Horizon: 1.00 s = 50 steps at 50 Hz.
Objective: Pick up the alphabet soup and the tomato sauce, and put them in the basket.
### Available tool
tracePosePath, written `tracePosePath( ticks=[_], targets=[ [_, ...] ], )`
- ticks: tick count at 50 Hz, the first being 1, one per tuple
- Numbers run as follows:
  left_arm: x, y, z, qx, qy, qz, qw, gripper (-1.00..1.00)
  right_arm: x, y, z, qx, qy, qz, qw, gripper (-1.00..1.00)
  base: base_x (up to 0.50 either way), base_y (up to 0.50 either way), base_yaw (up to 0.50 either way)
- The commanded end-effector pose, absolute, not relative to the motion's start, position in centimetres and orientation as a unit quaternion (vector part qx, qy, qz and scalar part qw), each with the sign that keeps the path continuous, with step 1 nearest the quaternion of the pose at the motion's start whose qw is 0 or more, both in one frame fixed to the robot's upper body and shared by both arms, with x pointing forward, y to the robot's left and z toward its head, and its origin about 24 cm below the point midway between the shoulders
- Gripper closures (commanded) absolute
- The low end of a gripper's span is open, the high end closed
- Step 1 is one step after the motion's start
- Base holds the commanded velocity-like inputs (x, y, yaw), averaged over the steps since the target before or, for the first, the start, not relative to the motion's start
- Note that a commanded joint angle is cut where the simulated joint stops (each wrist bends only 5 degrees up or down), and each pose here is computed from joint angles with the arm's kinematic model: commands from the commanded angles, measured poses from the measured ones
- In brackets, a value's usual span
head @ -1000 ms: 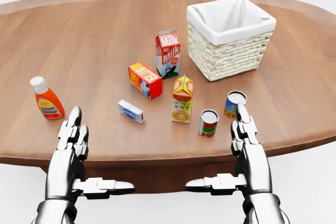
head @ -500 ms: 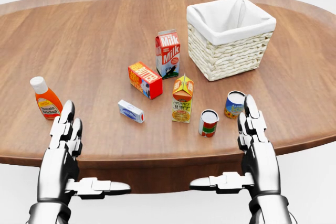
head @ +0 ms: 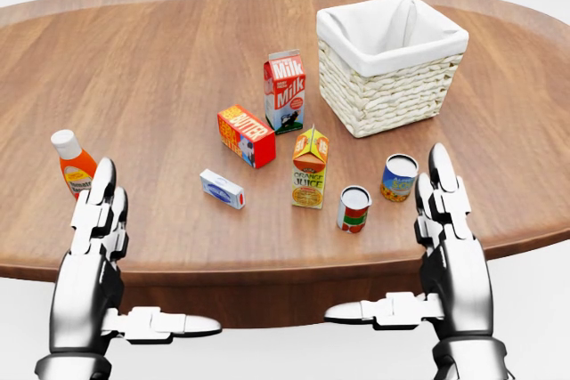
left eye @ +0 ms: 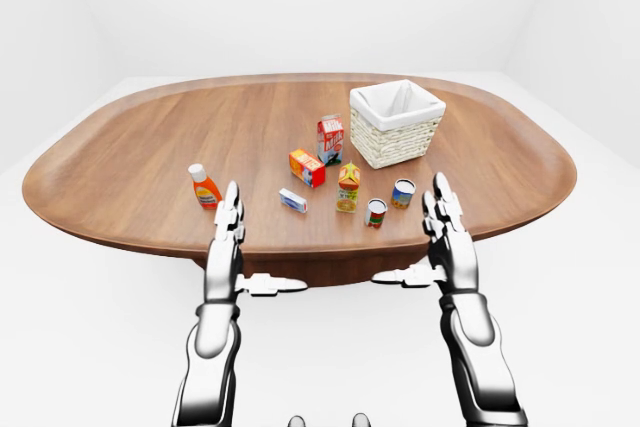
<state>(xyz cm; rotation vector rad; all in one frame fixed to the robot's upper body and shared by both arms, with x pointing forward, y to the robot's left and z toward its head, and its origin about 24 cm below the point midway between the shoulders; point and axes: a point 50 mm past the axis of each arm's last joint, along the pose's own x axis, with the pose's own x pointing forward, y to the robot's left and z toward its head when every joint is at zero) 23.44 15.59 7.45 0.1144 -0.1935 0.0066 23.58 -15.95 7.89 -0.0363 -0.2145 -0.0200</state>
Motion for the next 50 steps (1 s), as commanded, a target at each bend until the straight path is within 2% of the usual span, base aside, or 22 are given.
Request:
tracePosePath(
  ticks=[1, 21, 50],
  targets=[
    [22.88, 15.58, 8.24, 0.074, -0.113, 0.009, 0.991, -1.0, 22.92, -15.98, 9.16, -0.025, -0.134, -0.014, 0.991, -1.0, 0.0, 0.0, 0.0],
    [22.84, 15.56, 8.58, 0.076, -0.12, 0.01, 0.99, -1.0, 22.97, -15.99, 9.24, -0.029, -0.136, -0.015, 0.99, -1.0, 0.03, 0.0, 0.0],
    [22.92, 15.53, 8.31, 0.072, -0.115, 0.006, 0.991, -1.0, 22.94, -15.96, 9.14, -0.029, -0.133, -0.015, 0.991, -1.0, 0.27, 0.0, 0.0]
  ],
)
